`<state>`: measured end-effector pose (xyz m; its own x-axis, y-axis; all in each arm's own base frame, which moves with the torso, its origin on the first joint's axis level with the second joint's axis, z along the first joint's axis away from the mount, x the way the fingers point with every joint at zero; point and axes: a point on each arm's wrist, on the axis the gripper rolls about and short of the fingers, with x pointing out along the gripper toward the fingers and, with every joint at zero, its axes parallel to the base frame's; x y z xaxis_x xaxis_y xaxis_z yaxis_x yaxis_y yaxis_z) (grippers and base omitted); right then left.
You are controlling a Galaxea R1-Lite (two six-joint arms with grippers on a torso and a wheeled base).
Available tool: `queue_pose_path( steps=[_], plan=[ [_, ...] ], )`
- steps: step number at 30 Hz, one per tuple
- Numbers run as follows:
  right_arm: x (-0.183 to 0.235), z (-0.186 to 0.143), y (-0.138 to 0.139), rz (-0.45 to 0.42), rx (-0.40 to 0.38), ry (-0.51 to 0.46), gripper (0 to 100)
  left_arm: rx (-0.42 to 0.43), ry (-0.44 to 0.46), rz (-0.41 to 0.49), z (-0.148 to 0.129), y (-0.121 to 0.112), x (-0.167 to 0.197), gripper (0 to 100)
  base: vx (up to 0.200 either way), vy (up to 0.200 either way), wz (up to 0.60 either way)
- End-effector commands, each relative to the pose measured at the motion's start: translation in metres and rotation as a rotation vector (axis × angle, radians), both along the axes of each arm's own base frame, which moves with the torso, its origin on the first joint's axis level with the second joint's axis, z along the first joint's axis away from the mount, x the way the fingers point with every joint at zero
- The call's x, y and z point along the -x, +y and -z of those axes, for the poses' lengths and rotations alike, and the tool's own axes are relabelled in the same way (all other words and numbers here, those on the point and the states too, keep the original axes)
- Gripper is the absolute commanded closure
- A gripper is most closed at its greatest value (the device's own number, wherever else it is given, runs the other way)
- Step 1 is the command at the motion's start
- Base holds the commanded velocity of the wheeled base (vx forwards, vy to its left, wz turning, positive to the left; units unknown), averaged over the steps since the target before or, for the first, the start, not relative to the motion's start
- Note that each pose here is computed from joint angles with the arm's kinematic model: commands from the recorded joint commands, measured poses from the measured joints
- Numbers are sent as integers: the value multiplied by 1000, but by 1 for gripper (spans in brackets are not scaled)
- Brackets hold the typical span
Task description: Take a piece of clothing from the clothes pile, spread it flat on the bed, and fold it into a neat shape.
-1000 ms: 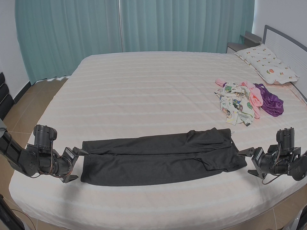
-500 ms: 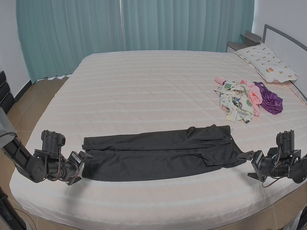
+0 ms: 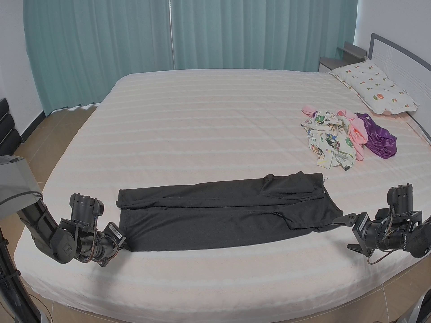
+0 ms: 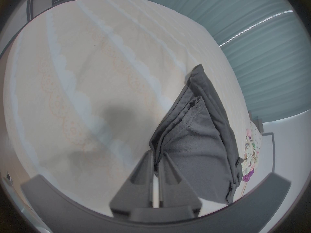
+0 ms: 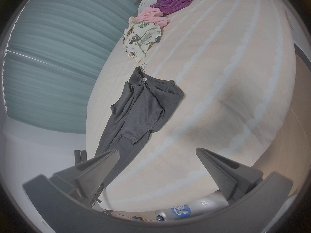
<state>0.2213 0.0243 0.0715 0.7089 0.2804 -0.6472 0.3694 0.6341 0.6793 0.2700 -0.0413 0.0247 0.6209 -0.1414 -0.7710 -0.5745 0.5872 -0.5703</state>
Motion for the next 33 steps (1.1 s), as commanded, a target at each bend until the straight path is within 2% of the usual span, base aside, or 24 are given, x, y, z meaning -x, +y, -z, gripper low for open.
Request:
queue_pose_path(
  steps=[1,10,19,24,29,33],
  plan=[
    [-1,3,0,-1,3,11,0,-16,14,8,1,3,5,100,0,0,0],
    [-1,7,5,-20,8,32,0,-58,28,51,-10,7,17,100,0,0,0],
    [-3,22,7,-25,15,99,0,-54,28,17,-10,15,13,100,0,0,0],
    [-10,30,8,28,-14,139,0,-41,19,3,-11,19,10,100,0,0,0],
    [-26,35,13,110,-68,70,0,-35,16,4,-11,19,9,100,0,0,0],
    [-32,44,17,130,-84,53,0,-30,12,6,-12,19,8,100,0,0,0]
  ],
)
